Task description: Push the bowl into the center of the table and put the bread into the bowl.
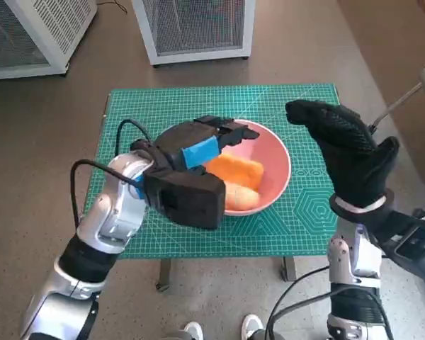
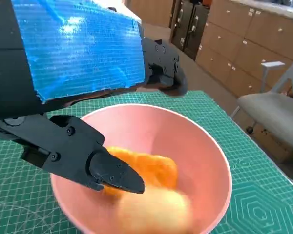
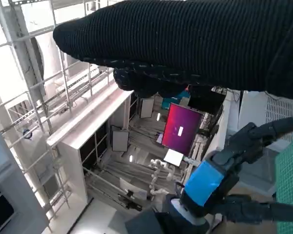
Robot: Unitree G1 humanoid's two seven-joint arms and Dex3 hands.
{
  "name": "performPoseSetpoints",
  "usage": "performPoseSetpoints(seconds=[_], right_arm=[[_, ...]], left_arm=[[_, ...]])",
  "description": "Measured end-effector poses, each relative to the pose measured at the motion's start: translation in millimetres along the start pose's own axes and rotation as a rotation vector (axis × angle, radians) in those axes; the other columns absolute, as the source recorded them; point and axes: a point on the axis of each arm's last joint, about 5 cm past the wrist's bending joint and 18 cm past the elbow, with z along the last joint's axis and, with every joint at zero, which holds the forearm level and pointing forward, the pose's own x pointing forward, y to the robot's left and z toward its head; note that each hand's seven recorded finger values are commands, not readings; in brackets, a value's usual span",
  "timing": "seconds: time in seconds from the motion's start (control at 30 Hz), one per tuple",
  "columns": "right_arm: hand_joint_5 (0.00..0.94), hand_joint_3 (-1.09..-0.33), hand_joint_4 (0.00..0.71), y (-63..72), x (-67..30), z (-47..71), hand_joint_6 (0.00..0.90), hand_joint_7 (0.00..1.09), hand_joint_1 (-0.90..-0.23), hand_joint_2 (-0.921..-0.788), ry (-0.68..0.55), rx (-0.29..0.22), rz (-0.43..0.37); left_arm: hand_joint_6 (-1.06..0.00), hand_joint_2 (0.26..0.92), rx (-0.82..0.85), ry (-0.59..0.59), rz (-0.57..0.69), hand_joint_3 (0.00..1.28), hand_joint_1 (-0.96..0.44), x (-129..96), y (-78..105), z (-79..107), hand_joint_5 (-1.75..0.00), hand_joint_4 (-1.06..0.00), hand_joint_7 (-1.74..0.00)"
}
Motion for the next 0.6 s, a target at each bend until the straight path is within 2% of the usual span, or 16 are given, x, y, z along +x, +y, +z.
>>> performPoseSetpoints(seconds=[0.33, 0.6], right_arm=[[0.004, -0.547, 0.408, -0.1, 0.7, -0.4, 0.013, 0.61, -0.541, -0.921, 0.002, 0.003, 0.000], [0.000, -0.553, 0.396, -0.6, 4.2, 1.5, 0.010, 0.61, -0.527, -0.921, -0.005, 0.000, -0.012]], left_arm=[[-0.05, 0.886, -0.175, -0.081, 0.121, 0.02, -0.53, -19, 11.7, -6.1, 0.00, 0.00, -0.20], [-0.05, 0.905, -0.342, -0.195, 0.236, 0.02, -0.56, -38, 14.2, -15.2, 0.00, 0.00, -0.19]])
